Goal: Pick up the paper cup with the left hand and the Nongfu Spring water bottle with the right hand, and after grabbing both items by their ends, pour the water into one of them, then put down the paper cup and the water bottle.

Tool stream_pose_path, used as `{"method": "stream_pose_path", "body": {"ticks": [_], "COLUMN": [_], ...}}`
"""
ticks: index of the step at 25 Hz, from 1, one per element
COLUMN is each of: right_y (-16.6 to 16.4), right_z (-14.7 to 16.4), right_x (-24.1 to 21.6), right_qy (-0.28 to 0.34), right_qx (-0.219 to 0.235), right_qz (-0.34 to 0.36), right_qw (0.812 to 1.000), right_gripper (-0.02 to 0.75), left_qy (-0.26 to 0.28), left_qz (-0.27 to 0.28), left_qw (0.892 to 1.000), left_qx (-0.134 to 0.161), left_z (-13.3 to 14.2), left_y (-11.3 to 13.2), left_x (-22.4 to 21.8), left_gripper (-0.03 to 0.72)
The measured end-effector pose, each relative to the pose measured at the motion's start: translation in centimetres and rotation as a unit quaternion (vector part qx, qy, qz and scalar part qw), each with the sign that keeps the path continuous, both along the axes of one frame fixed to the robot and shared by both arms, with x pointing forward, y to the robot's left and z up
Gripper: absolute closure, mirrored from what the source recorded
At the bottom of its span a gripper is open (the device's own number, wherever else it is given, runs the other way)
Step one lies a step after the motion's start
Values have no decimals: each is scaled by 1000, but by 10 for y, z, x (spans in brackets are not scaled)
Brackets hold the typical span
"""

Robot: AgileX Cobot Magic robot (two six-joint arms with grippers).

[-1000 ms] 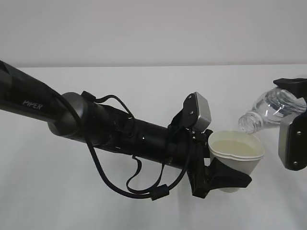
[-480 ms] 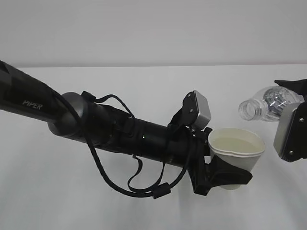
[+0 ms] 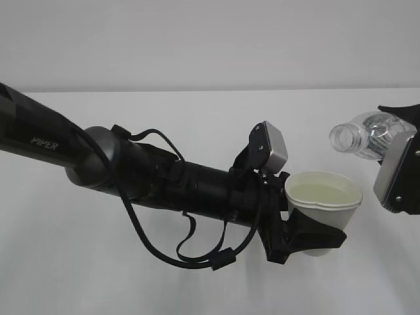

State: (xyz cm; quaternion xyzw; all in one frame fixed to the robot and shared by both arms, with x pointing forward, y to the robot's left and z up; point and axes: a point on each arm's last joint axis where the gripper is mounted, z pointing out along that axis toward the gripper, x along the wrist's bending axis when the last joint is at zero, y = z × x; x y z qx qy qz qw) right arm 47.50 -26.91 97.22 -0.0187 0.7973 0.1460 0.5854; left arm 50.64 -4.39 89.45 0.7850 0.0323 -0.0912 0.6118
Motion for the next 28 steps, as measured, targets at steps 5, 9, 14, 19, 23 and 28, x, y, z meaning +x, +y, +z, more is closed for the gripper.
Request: {"method": "stream_pose_path", "body": {"ticks": [5,9,14,19,23,28], "right_y": [1,1,2,2,1,0], "right_z": [3,4,6,9,12,14], "right_x": [1,1,1,2,2,3], "right_qy": [-4,-4,-7,-2,-3,14], "right_qx": [48,69,109,170,238,340], "right_qz": [-9,-12,-19,-30,-46,-70], "right_qw": [999,998,994,985,970,938], "right_gripper": [310,310,310,311,311,311], "left_qy": [1,0,0,0,1,1], "left_qz": [1,1,1,1,1,1], "left_qw": [1000,1000,1000,1000,1000,1000], "left_qx": [-1,-1,-1,-1,-1,-1], "left_z": [0,0,0,0,0,0], "left_y": [0,0,0,0,0,0], "left_x": [0,0,0,0,0,0], "left_gripper": [253,253,258,259,260,260]}}
